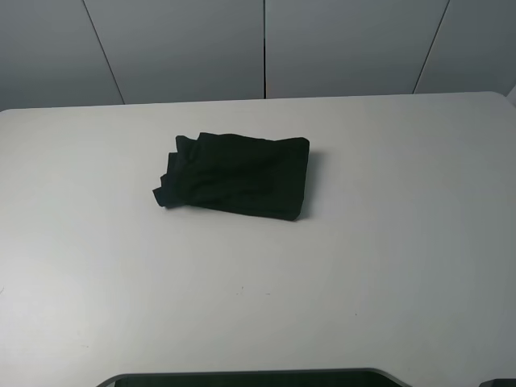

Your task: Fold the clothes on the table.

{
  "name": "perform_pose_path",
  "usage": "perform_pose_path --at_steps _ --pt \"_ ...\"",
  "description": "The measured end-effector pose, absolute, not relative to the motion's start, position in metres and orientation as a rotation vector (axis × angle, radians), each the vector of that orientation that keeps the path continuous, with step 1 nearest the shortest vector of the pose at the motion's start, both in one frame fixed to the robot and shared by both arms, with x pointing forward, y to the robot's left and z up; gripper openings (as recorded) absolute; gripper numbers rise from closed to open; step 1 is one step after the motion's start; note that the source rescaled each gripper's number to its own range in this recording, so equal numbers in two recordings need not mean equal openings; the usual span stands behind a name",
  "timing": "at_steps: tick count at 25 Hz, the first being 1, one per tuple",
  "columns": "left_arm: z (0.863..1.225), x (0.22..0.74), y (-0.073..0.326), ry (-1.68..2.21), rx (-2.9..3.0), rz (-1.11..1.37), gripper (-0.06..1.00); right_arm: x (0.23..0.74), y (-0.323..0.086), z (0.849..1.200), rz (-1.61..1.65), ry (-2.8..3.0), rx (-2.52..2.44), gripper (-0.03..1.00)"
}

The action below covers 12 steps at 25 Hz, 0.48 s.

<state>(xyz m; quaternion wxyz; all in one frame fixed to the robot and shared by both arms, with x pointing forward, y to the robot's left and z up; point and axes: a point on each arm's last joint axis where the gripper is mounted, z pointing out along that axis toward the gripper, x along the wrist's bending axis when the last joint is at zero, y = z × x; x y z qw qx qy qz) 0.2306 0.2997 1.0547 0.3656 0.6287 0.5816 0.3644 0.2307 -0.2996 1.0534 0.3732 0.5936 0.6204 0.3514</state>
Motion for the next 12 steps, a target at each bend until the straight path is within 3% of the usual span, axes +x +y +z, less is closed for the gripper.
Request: perform_pose_path --at_steps 12 --pt "1.0547 0.2306 0.2997 1.495 1.616 0.937 0.99 0.2307 -0.2996 1.0534 0.900 1.589 1.521 1.00"
